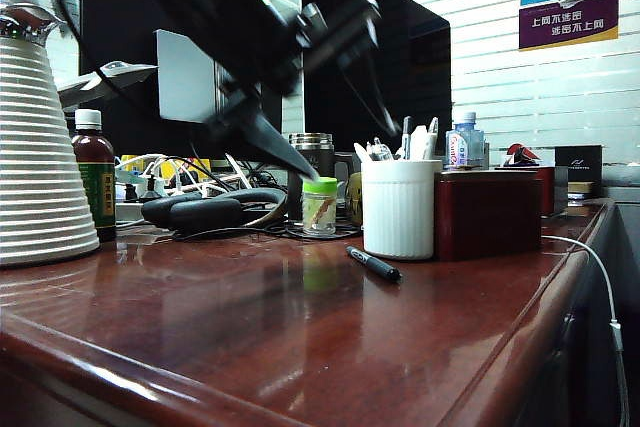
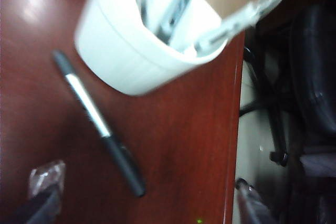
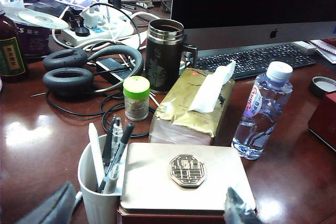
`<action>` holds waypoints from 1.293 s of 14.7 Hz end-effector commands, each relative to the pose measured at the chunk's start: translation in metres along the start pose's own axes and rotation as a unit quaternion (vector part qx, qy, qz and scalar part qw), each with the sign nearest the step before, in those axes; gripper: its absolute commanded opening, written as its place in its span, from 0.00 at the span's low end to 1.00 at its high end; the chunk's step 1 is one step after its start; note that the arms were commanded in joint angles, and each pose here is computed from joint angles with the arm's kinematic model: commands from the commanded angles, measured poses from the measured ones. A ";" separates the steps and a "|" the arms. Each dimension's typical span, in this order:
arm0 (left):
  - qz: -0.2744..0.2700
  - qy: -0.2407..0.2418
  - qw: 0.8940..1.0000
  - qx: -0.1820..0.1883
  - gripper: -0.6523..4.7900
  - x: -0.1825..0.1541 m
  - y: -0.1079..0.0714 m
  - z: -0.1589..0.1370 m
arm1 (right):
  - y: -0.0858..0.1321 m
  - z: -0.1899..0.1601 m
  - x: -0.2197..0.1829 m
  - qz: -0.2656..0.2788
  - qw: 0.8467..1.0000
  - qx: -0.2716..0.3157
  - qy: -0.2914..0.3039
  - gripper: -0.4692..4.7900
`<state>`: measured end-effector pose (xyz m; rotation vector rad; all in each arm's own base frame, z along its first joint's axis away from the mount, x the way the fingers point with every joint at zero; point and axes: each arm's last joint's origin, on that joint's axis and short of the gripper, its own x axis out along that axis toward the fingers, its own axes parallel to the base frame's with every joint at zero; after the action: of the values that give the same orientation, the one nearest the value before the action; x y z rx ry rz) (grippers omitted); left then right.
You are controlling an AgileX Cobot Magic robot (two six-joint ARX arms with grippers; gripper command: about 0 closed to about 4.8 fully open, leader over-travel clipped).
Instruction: Pick up all the pens on the desk and put them into the pen holder one by one.
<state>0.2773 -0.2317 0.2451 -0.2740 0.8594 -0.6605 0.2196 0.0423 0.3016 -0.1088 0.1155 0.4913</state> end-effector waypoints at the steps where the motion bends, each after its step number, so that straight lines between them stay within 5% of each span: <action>1: 0.000 0.015 1.000 -0.027 0.93 0.032 0.006 -0.009 | 0.000 0.003 -0.001 0.004 1.000 -0.001 -0.007 0.79; 4: -0.001 0.016 1.000 -0.022 0.93 0.024 0.009 -0.005 | 0.012 -0.014 0.008 0.084 0.994 0.025 0.063 0.79; 7: 0.014 0.006 0.999 0.038 0.93 -0.020 0.009 0.007 | 0.025 -0.036 0.029 0.123 0.984 0.036 0.126 0.79; 10: 0.062 0.059 0.989 0.124 0.93 -0.067 0.008 -0.001 | 0.041 -0.062 0.059 0.162 0.970 0.042 0.174 0.79; 13: 0.101 0.105 0.979 0.141 0.93 -0.075 0.012 -0.011 | 0.066 -0.083 0.086 0.201 0.961 0.030 0.188 0.79; 14: 0.101 0.119 0.972 0.176 0.93 -0.075 0.013 -0.013 | 0.072 -0.089 0.094 0.199 0.960 0.026 0.196 0.79; 18: 0.098 0.123 0.965 0.209 0.93 -0.075 0.013 -0.013 | 0.073 -0.088 0.133 0.196 0.954 0.045 0.224 0.79; 19: 0.092 0.118 0.959 0.242 0.93 -0.075 0.012 -0.011 | 0.072 -0.086 0.146 0.196 0.953 0.046 0.227 0.79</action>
<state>0.2375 -0.1738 0.2755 0.2860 0.9491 -0.6879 0.3026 0.1595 0.1917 -0.1087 0.6135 0.8488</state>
